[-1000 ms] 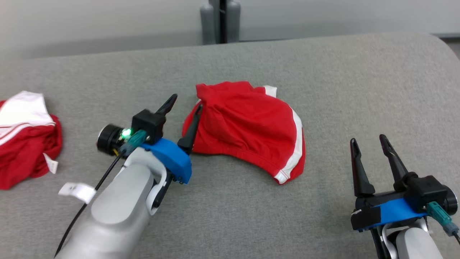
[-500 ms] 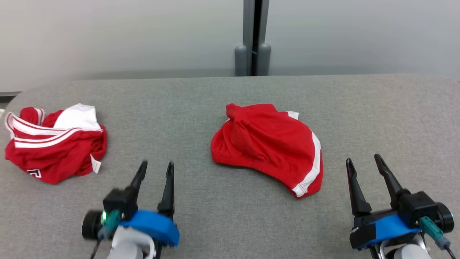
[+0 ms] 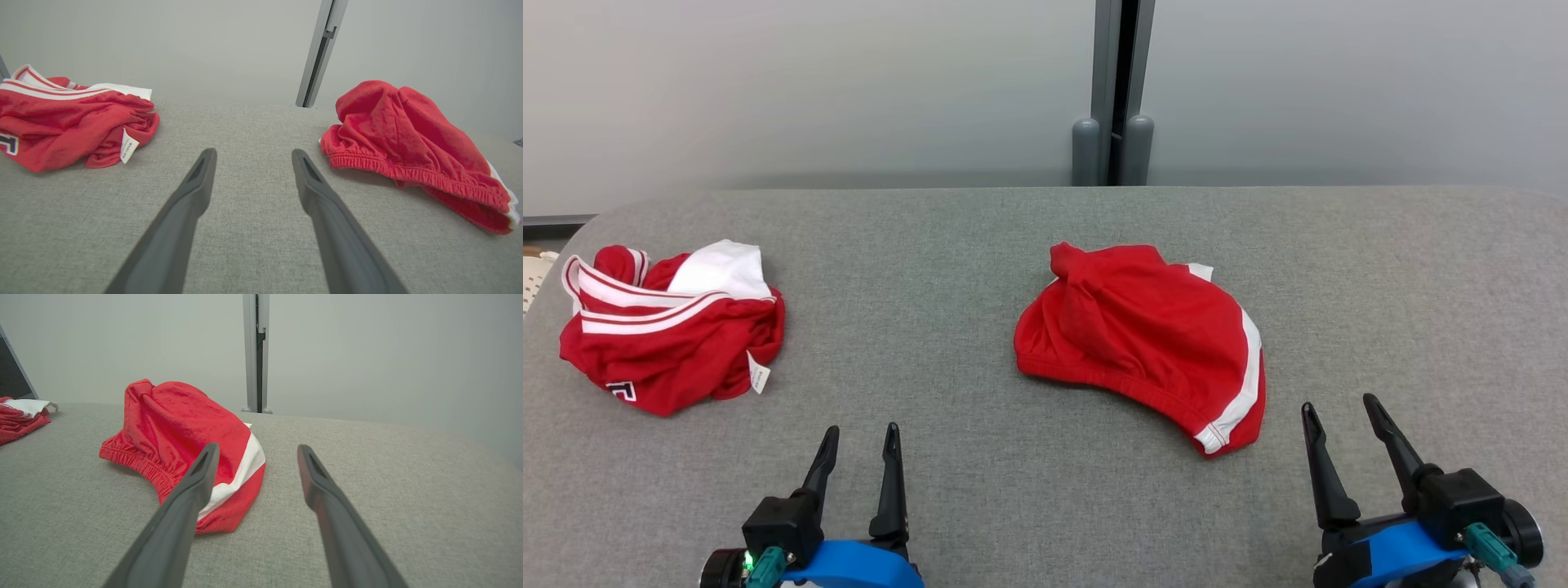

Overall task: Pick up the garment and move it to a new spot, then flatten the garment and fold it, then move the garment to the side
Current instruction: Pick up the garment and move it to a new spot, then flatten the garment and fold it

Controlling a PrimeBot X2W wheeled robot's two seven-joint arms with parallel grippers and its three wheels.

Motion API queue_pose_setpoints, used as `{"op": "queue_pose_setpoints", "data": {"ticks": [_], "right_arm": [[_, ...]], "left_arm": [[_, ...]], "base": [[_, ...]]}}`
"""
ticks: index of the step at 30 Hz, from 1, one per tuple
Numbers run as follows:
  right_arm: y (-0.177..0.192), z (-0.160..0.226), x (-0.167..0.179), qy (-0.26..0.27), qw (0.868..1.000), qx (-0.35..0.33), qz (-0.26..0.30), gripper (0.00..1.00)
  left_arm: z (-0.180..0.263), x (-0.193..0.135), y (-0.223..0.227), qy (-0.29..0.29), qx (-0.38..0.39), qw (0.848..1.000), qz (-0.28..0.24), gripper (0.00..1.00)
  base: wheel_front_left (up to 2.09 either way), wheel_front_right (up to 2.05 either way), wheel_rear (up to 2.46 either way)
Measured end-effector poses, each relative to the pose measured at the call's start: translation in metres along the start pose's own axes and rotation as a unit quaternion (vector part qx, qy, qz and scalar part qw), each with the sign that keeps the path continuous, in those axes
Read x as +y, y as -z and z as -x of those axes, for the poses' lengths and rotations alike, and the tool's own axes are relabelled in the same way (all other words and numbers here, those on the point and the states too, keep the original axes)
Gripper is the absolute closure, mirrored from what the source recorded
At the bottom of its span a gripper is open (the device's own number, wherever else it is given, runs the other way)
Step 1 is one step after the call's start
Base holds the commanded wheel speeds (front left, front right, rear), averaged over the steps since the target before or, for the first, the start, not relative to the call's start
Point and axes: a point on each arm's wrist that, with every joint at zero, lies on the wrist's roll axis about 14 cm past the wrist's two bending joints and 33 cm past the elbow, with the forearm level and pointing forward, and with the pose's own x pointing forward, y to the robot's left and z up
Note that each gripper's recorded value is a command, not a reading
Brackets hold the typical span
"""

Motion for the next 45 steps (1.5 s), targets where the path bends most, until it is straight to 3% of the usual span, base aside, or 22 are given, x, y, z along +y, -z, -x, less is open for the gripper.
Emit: {"op": "queue_pose_setpoints", "data": {"ticks": [29, 36, 45], "right_arm": [[0.011, -0.001, 0.003, -0.005, 1.0, 0.017, -0.003, 0.0], [0.04, -0.009, 0.028, -0.047, 0.997, 0.066, 0.014, 0.0], [0.096, -0.014, 0.049, -0.097, 0.981, 0.162, 0.052, 0.0]], "left_arm": [[0.004, 0.003, 0.01, 0.0, 0.01, 1.0, -0.011, 0.0], [-0.001, 0.006, 0.009, -0.003, 0.01, 1.0, -0.011, 0.0], [-0.001, 0.019, 0.01, -0.022, 0.012, 1.0, -0.009, 0.0]], "base": [[0.0, 0.0, 0.0], [0.0, 0.0, 0.0], [0.0, 0.0, 0.0]]}}
